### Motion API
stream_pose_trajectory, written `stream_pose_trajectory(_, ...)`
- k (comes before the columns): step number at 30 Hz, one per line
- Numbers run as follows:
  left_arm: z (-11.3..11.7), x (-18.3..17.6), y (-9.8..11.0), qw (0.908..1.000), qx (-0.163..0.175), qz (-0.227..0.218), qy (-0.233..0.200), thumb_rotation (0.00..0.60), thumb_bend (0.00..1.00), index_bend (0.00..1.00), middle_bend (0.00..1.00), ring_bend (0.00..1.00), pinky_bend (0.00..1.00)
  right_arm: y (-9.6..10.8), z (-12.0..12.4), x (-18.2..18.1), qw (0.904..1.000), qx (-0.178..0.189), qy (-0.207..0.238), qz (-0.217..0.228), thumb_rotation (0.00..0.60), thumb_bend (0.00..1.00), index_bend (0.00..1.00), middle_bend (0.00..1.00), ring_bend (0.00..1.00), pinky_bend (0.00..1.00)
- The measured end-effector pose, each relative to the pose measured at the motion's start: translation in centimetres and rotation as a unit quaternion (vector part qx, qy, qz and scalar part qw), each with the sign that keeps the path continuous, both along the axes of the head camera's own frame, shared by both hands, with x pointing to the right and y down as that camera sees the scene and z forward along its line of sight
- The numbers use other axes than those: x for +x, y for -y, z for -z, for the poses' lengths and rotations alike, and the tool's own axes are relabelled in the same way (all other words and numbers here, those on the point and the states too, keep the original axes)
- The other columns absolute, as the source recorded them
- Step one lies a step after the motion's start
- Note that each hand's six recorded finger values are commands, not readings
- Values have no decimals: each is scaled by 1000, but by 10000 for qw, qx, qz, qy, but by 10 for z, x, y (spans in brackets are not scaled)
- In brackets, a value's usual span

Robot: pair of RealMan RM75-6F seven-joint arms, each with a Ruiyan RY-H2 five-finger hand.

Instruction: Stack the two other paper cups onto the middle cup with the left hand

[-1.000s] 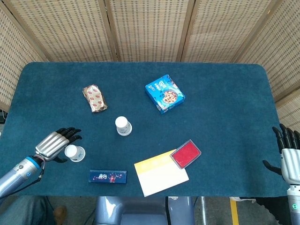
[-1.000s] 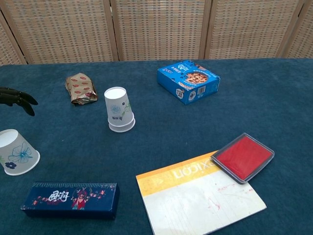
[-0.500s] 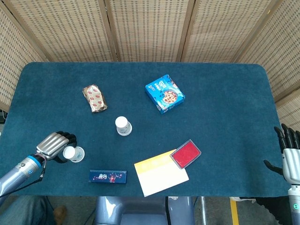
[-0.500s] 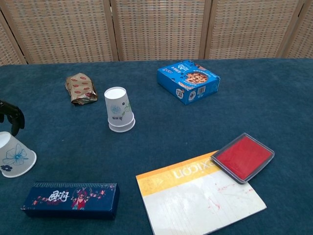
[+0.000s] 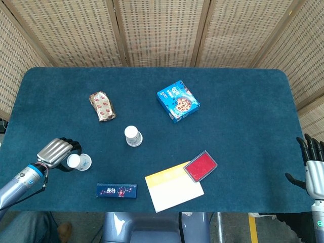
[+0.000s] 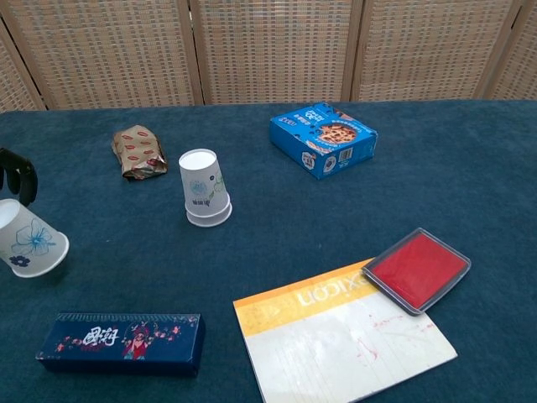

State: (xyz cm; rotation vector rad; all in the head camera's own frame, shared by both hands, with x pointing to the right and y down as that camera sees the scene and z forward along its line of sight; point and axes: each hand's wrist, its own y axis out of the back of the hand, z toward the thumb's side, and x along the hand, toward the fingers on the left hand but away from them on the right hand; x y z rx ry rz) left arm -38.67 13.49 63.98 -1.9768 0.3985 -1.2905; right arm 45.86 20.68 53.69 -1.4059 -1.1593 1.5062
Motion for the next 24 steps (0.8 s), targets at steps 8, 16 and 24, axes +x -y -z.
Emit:
stream_pose_trajectory(8, 43, 41, 44, 9972, 386, 54, -638, 600, 156, 558, 413, 373, 406, 0, 0, 0, 10000, -6, 10, 1, 600, 0, 0, 0, 0, 0)
stream_pose_trajectory(16, 62, 105, 100, 9961, 294, 11, -837, 600, 155, 558, 413, 373, 406, 1, -1, 2, 10000, -24, -1, -46, 600, 0, 0, 0, 0, 0)
stream_pose_trajectory(24, 62, 145, 129, 9982, 130, 149, -574, 600, 154, 558, 413, 373, 406, 3, -1, 7, 9999, -32, 28, -103, 600, 0, 0, 0, 0, 0)
